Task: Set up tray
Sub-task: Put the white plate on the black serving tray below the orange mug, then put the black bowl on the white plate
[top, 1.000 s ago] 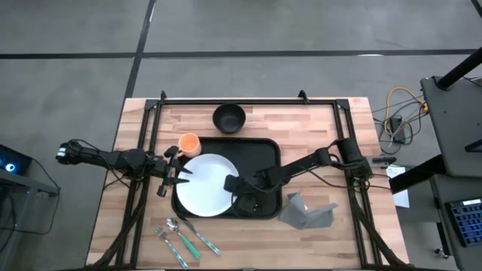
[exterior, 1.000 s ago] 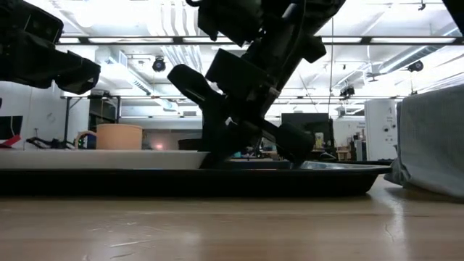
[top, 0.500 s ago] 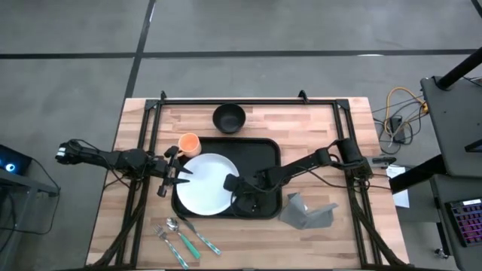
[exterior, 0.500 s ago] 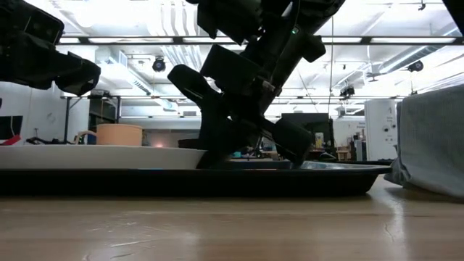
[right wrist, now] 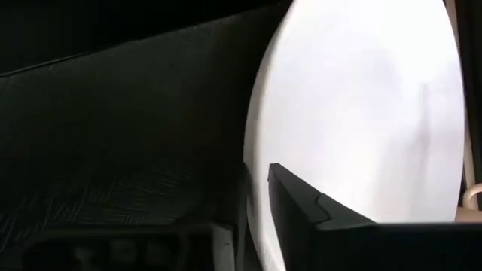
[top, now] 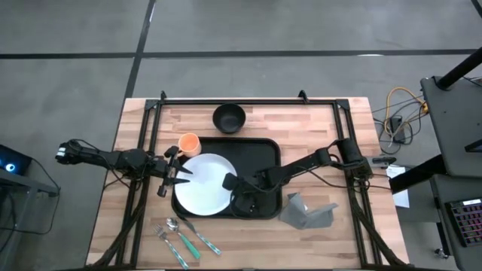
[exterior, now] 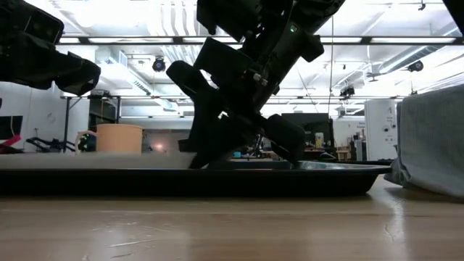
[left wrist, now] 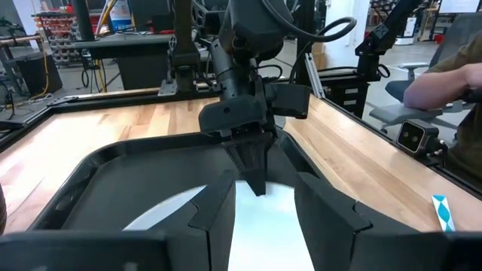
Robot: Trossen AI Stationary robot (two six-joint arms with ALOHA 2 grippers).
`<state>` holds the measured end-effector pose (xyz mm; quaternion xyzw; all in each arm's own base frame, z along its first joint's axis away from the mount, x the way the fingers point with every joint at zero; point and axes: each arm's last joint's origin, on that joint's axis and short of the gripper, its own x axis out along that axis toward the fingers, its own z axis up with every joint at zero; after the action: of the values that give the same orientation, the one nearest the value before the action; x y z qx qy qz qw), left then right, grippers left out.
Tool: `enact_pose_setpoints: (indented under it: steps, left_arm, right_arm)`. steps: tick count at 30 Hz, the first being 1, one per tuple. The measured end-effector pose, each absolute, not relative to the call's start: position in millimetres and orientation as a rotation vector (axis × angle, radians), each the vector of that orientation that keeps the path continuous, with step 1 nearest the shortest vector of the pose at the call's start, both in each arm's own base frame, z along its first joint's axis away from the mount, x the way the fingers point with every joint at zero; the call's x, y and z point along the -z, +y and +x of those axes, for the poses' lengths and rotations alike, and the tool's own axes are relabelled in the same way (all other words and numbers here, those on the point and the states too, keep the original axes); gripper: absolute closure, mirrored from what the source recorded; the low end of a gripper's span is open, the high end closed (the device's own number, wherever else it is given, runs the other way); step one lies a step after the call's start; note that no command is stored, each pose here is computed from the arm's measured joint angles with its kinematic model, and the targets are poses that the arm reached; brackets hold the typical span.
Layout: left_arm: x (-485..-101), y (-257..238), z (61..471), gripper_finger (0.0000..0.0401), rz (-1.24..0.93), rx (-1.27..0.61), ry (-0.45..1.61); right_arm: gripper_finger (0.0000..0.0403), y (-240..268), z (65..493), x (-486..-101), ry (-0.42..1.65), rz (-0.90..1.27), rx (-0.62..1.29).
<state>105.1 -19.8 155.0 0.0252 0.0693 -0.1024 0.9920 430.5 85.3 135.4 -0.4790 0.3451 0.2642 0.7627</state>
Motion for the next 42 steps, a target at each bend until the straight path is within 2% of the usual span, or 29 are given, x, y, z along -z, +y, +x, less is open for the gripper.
enact_pose_setpoints:
  steps: [9, 21, 34, 42]
  left_arm:
    - [-155, -20, 105, 0.0283, 0.051, 0.205, 0.139]
    - [-155, -20, 105, 0.0283, 0.051, 0.205, 0.140]
    - [-155, -20, 105, 0.0283, 0.051, 0.205, 0.139]
    - [-155, -20, 105, 0.0283, 0.051, 0.205, 0.139]
  right_arm:
    - [0.0306, 86, 430, -136, 0.758, -1.026, -0.568]
    - [0.0270, 82, 421, -153, 0.834, -0.937, -0.501]
    - [0.0277, 76, 415, -173, 0.891, -1.014, -0.341]
    - [0.0278, 75, 421, -182, 0.852, -1.088, -0.288]
